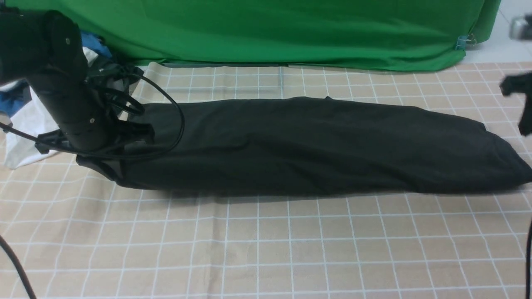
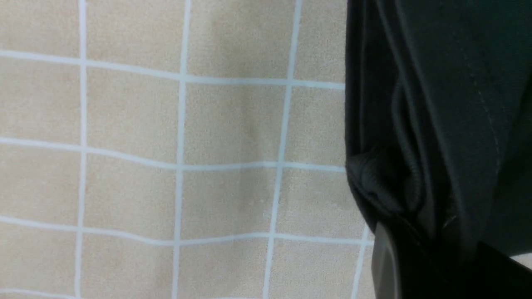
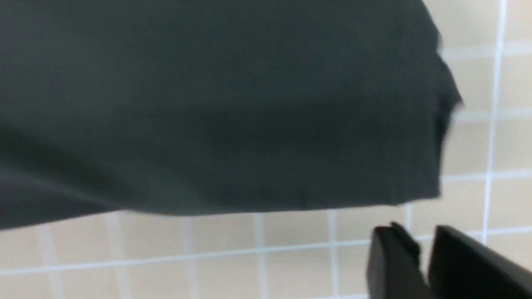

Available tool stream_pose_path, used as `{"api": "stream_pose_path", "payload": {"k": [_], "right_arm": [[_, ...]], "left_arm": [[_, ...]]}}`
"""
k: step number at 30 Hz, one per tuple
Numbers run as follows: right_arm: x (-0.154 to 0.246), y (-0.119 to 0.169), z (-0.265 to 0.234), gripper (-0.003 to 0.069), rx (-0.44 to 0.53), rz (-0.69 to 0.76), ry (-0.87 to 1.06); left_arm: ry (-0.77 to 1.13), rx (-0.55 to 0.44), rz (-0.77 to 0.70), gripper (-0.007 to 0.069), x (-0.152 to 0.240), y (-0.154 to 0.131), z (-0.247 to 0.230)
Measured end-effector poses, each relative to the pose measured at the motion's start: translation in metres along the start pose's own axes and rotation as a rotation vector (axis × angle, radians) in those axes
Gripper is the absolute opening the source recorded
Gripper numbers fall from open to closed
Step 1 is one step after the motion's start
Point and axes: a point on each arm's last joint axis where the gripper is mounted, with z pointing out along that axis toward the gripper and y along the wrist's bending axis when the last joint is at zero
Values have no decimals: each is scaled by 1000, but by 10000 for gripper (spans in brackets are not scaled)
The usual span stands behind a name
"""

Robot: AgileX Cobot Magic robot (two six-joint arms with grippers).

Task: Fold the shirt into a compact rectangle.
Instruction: 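Pull the folded dark garment lengthwise by its ends to straighten it flat on the table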

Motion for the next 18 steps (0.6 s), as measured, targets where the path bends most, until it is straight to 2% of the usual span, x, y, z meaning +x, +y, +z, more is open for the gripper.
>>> {"api": "stream_pose_path", "payload": {"k": [1,2,5,7,14,17,18], "right_arm": [[1,-2,1,259,0,5,5],[2,-14,9,353,6,50,-12],[1,-23,20,499,13,73,-42],[-1,-24,26,533,11,71,-48],[-6,-26,71,549,5,82,31],[-5,-26,85,496,2,79,73],[-5,-26,89,447,-3,68,82]], "left_arm": [[1,0,0,31,0,0,0],[4,3,-3,31,0,0,2],[3,9,-7,31,-1,-1,3],[-1,10,-7,31,-1,-1,3],[-2,10,-7,31,-2,-1,3],[-3,17,-11,31,-2,-2,3],[-5,18,-13,31,-2,-2,3]]}}
